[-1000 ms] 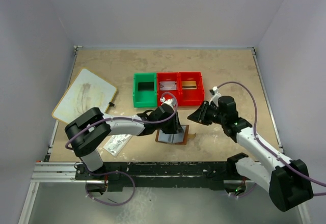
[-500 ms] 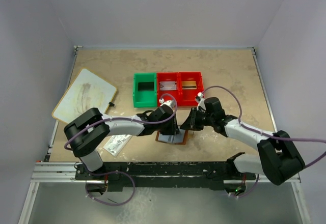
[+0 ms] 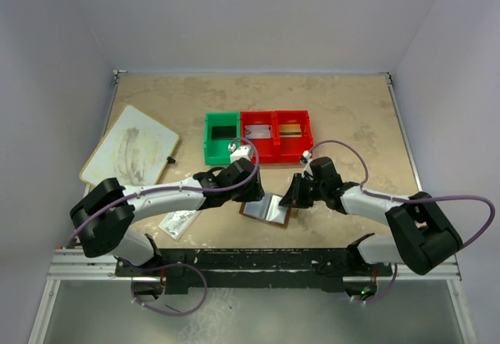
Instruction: Take the credit cards out of the card holder
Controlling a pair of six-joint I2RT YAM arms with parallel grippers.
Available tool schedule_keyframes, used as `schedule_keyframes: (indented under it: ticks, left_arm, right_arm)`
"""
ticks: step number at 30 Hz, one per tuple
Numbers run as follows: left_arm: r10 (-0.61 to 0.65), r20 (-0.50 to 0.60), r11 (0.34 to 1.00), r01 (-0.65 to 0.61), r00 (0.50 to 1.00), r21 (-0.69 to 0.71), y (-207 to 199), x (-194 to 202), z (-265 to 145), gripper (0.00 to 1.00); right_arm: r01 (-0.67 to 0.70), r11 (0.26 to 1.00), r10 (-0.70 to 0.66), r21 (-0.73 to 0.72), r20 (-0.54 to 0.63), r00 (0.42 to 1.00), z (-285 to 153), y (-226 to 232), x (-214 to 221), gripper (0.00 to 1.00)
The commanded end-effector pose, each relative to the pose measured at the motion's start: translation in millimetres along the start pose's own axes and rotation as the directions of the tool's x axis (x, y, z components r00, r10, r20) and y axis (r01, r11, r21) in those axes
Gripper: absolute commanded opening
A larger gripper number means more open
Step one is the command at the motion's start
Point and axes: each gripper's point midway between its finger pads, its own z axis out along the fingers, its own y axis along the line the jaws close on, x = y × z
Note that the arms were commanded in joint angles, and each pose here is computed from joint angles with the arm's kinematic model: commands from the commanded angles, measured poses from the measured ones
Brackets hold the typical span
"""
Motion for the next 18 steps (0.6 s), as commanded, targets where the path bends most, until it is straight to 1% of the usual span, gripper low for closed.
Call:
schedule_keyframes:
  ticks: [1,7,12,16,18]
  left_arm:
    - [0.045,-0.029,0.998,-0.046,0.999,-0.045,12,9,5,0.46]
    - [0.047,-0.029,0.999,-0.047,0.999,-0.003,5,9,2,0.41]
    - [0.051,-0.050,0.999,-0.051,0.997,0.001,6,14,-1,0.40]
    - [0.037,-0.031,0.997,-0.035,0.999,0.063,-5,10,-4,0.40]
    - [0.039,-0.044,0.997,-0.036,0.998,0.074,-8,12,-2,0.40]
  right_arm:
    - [0.019,0.999,-0.021,0.038,0.032,0.999,2,-8,-5,0.20]
    - [0.017,0.999,-0.018,0.039,0.034,0.999,2,-8,-5,0.21]
    - [0.012,0.999,-0.013,0.039,0.029,0.999,3,-9,-4,0.21]
    - [0.012,0.999,-0.012,0.036,0.025,1.000,5,-9,-3,0.21]
    - [0.012,0.999,-0.013,0.039,0.022,1.000,6,-10,-3,0.21]
